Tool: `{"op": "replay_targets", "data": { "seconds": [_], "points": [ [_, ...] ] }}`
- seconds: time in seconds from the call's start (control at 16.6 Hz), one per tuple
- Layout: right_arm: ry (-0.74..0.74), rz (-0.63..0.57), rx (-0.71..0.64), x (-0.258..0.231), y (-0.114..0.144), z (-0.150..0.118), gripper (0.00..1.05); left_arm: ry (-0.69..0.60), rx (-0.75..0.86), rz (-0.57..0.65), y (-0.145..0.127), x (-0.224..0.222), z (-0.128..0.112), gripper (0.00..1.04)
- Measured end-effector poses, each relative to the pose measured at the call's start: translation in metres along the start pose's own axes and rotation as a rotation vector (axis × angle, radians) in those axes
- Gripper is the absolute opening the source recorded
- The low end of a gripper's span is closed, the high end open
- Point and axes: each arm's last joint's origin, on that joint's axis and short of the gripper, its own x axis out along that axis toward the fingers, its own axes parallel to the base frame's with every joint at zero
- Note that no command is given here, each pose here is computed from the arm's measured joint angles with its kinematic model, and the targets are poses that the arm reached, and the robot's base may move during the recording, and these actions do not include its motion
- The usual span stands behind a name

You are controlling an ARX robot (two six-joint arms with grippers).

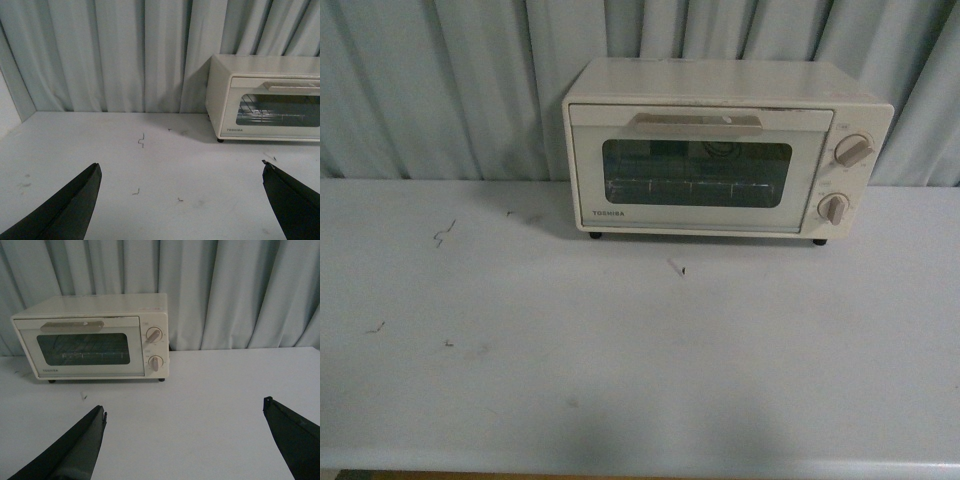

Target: Open oven

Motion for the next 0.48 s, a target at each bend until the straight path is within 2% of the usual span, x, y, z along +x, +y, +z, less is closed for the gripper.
{"op": "replay_targets", "data": {
  "seconds": [0.48],
  "points": [
    [0.0,0.0,0.0,0.0,0.0,0.0,0.98,0.0,0.0,0.0,0.0,0.0,0.0,0.98]
  ]
}}
